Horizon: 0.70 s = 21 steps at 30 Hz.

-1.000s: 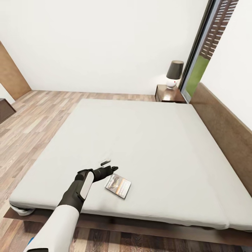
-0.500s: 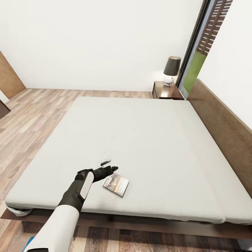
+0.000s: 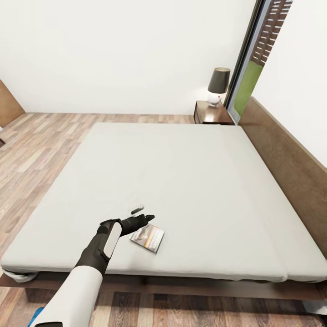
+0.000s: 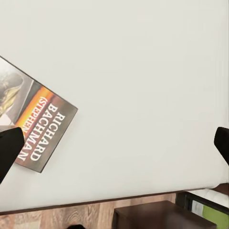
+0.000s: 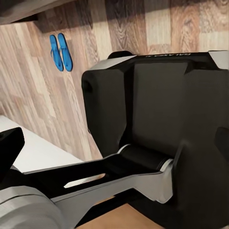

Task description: In the bedroom, move the book from the bed onto either nightstand, and place the two sandals side by side next to the bed.

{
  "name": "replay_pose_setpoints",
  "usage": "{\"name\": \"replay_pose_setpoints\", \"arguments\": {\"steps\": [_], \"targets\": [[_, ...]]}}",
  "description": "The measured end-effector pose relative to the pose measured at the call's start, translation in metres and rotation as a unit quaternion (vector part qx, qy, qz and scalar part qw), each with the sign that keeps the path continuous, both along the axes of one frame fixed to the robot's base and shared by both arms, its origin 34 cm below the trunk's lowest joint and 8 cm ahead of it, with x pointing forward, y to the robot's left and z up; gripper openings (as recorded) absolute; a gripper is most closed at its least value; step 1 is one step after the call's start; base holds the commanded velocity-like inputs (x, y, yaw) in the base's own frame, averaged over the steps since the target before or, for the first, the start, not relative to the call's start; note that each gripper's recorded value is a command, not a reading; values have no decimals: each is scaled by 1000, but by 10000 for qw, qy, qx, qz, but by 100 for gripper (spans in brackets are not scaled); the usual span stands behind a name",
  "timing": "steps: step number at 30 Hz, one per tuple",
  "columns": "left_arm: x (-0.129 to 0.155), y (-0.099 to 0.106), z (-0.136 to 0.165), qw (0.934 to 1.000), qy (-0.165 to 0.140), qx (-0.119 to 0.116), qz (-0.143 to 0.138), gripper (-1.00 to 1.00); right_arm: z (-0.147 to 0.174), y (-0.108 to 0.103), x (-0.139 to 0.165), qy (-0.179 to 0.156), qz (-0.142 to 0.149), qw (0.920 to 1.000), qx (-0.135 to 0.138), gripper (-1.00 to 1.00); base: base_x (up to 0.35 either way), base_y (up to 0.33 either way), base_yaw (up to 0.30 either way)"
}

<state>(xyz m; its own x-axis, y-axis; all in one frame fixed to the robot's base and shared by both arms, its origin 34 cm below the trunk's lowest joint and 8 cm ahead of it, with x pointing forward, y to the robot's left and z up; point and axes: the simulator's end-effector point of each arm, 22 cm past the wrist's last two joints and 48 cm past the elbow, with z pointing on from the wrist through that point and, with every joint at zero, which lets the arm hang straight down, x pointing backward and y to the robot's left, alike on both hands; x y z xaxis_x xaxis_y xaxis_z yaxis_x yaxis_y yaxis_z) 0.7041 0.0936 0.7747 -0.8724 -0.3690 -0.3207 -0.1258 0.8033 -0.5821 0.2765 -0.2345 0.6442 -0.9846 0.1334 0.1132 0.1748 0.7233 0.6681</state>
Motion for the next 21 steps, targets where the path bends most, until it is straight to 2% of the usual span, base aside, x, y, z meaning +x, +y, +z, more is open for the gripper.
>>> {"name": "replay_pose_setpoints", "arguments": {"steps": [14,21], "targets": [[-5,0,-13,9999,106,-10,2,100,-4,0,-8,111,4,9999,-3,100,0,0,-75],[-7,0,-19,9999,161,-10,2,100,-5,1,-12,163,7,9999,0,100,0,0,-20]]}}
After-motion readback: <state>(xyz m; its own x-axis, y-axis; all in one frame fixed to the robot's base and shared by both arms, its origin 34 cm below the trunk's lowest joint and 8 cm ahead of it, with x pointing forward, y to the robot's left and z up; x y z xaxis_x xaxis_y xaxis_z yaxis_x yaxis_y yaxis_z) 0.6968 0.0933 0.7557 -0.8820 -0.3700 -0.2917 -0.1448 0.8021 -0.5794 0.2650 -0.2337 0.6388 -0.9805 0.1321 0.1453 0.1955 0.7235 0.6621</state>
